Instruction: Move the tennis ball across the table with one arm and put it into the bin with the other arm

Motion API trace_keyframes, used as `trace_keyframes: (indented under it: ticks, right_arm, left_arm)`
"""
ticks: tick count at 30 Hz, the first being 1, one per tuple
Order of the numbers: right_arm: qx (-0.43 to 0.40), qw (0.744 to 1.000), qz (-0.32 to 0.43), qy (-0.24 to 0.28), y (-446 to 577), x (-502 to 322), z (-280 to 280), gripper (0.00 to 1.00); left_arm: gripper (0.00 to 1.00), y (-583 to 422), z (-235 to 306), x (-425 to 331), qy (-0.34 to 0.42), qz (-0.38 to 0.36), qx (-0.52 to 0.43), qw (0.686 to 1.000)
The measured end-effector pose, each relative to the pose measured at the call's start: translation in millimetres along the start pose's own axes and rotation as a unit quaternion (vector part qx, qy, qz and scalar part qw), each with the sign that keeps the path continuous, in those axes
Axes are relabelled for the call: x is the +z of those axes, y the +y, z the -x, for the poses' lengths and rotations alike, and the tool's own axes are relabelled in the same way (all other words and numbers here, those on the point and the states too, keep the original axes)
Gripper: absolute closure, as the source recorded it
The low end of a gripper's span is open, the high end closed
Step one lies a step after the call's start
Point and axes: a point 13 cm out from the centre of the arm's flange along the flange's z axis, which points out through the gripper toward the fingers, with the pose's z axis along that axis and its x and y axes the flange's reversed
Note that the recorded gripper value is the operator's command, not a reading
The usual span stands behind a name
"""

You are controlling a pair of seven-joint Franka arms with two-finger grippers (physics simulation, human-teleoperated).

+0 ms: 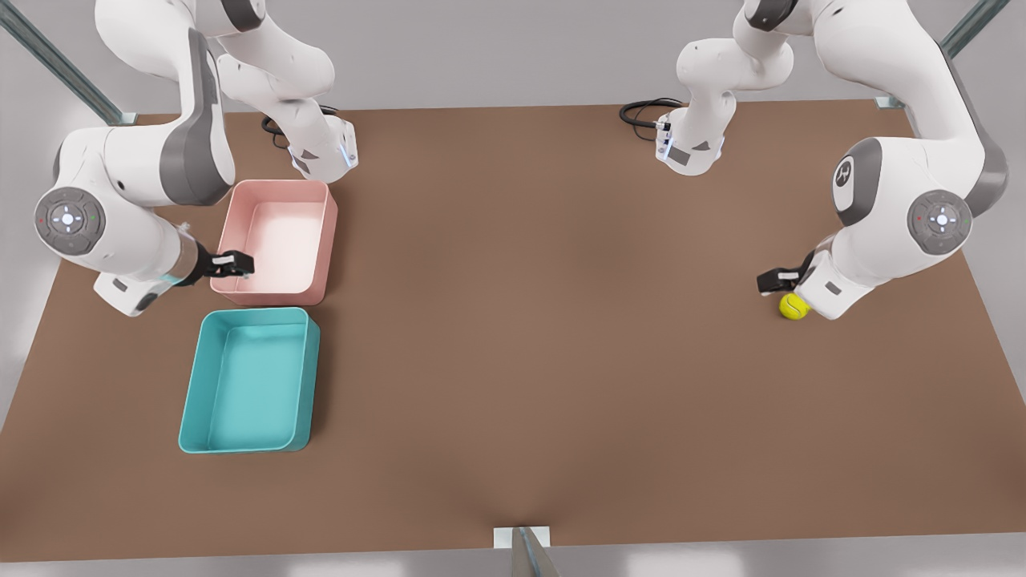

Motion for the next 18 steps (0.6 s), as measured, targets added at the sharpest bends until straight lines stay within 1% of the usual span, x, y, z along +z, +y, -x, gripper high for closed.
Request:
trace_keyframes:
  ticks: [1, 2, 3, 4, 6, 7, 10, 14, 18]
  right_arm:
    - [0.001, 1.0, -0.002, -0.004, -1.5, 0.0, 2.5, 0.0]
    - [0.003, 1.0, -0.004, -0.008, -3.9, 0.0, 4.7, 0.0]
    - [0.005, 1.0, -0.006, -0.011, -6.0, 0.8, 6.9, 0.0]
    - [0.007, 1.0, -0.007, -0.008, -9.1, 6.4, 10.5, 0.0]
    - [0.016, 1.0, -0.008, 0.003, -20.7, 22.3, 18.9, 0.0]
    - [0.02, 1.0, -0.008, 0.006, -25.6, 28.5, 22.8, 0.0]
    - [0.021, 1.0, -0.015, -0.003, -29.5, 31.6, 35.6, 0.0]
    - [0.025, 1.0, -0.017, -0.007, -34.9, 36.6, 41.0, 0.0]
    - [0.027, 0.999, -0.015, -0.01, -38.2, 40.3, 44.5, 0.0]
  left_arm:
    - [0.01, -0.3, 1.5, -0.4, -0.003, -0.001, -0.001, 1.0]
    - [0.34, -0.5, 2.8, -0.5, -0.005, -0.001, -0.003, 1.0]
    - [0.74, 0.3, 4.2, 0.1, -0.007, -0.001, -0.005, 1.0]
    - [0.79, 6.7, 6.4, 4.2, -0.004, -0.001, -0.012, 1.0]
    - [0.79, 44.8, 12.5, 34.8, 0.018, 0.005, -0.036, 0.999]
    - [0.79, 75.8, 12.3, 59.9, 0.032, 0.02, -0.042, 0.998]
    - [0.79, 152.8, 15.7, 120.8, 0.047, 0.044, -0.009, 0.998]
    - [0.79, 197.6, 22.7, 180.2, 0.036, 0.055, 0.105, 0.992]
    - [0.79, 238.2, 37.5, 226.6, 0.021, 0.074, 0.249, 0.965]
